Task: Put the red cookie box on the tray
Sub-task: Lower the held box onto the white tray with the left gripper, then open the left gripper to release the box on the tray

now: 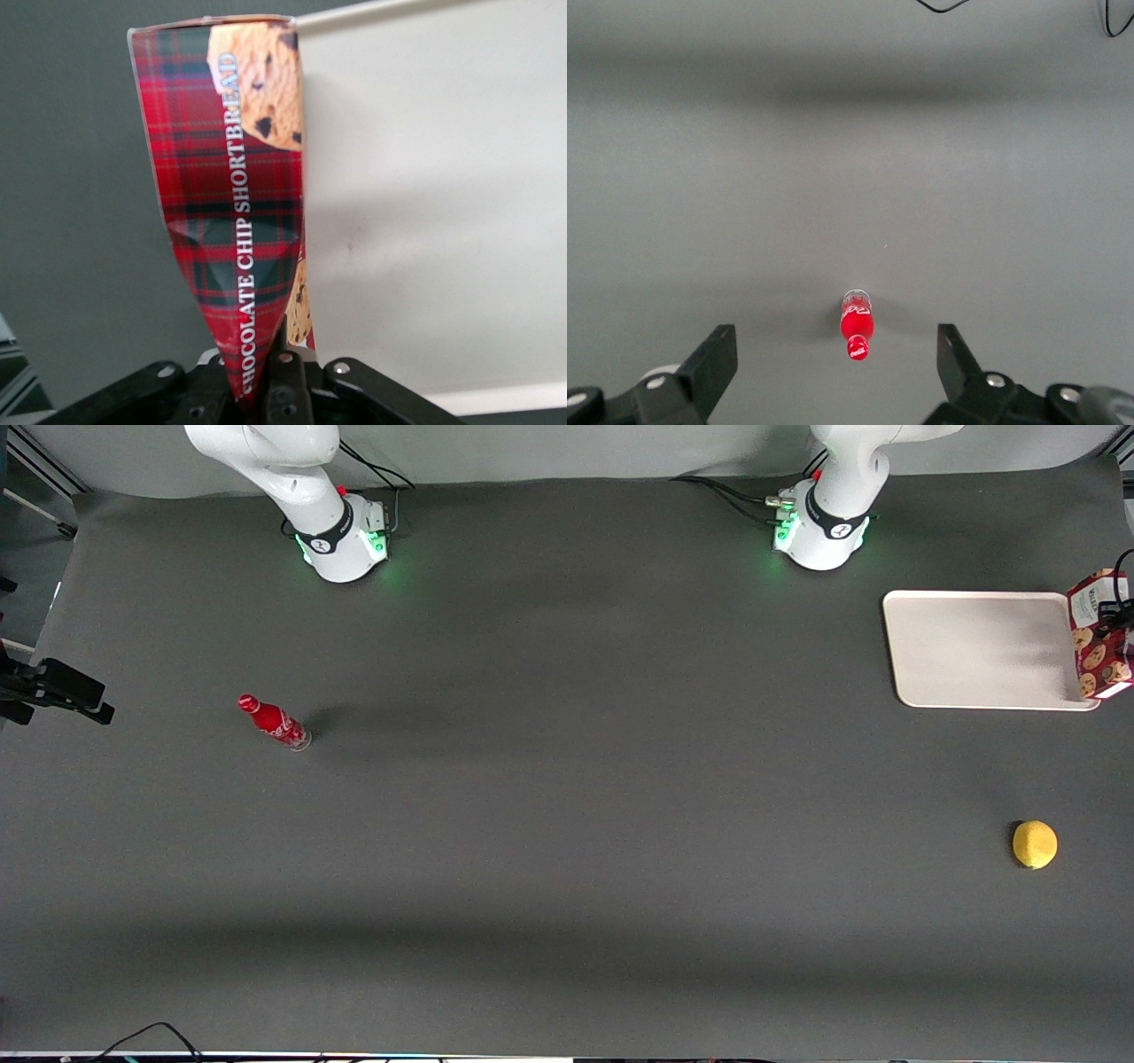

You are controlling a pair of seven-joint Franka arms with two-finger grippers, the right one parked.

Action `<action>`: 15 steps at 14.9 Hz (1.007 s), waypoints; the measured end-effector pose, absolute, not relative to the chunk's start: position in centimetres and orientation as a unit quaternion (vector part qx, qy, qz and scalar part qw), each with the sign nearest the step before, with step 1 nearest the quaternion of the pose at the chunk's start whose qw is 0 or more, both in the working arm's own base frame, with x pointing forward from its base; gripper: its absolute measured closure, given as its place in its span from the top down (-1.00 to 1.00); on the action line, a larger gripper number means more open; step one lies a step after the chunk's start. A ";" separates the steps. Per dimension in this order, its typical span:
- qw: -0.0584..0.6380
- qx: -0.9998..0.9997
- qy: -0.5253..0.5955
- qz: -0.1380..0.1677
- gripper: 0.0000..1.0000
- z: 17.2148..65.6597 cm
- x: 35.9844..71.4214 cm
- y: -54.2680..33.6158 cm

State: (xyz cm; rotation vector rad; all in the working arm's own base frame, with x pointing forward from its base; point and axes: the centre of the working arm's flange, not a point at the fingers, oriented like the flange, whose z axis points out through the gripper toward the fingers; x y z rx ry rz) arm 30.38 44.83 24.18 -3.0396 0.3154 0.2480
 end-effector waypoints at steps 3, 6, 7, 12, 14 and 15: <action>0.037 -0.991 0.094 0.089 -0.84 23.1 30.0 45.0; 0.038 -0.991 0.098 0.086 -0.47 23.2 30.3 45.1; 0.040 -0.991 0.101 0.085 -0.27 23.3 30.5 45.1; 0.039 -0.993 0.090 0.069 0.79 23.8 31.1 45.4; 0.026 -0.994 0.088 0.065 1.00 24.0 31.6 45.2; 0.013 -0.994 0.091 0.063 1.00 24.5 32.4 45.2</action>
